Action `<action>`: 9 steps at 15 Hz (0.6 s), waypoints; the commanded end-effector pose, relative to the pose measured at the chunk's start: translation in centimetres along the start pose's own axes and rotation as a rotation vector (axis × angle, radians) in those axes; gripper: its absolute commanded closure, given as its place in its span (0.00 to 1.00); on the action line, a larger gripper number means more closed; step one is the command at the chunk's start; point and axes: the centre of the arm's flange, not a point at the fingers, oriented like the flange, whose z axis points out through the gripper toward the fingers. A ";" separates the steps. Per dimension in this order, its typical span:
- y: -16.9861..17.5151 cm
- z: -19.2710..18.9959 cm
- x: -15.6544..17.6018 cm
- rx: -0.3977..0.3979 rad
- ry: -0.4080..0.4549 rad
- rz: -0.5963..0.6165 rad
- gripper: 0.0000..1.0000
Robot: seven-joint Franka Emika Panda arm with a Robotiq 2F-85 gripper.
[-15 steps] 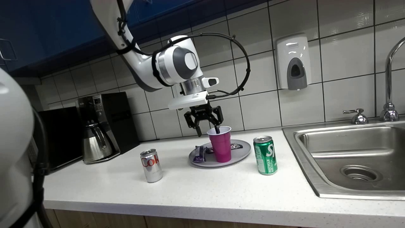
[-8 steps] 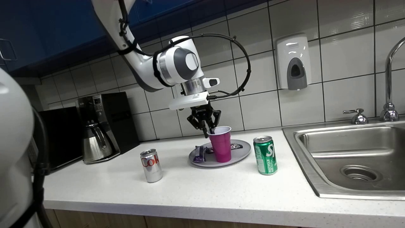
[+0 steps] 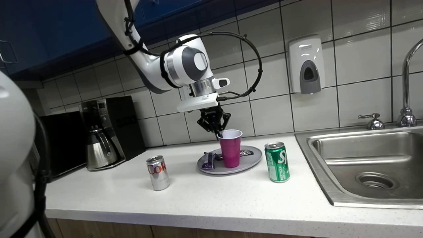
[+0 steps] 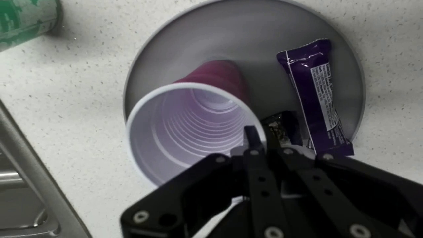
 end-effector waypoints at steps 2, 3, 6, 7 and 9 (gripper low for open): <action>0.1 -2.9 -0.2 -0.014 0.045 -0.006 0.99; 0.1 -3.4 -0.3 -0.016 0.055 -0.006 0.99; 0.5 -4.6 -0.5 -0.022 0.076 -0.005 0.99; 0.7 -4.9 -0.6 -0.022 0.082 -0.004 0.99; 1.1 -5.5 -0.7 -0.023 0.092 -0.002 0.99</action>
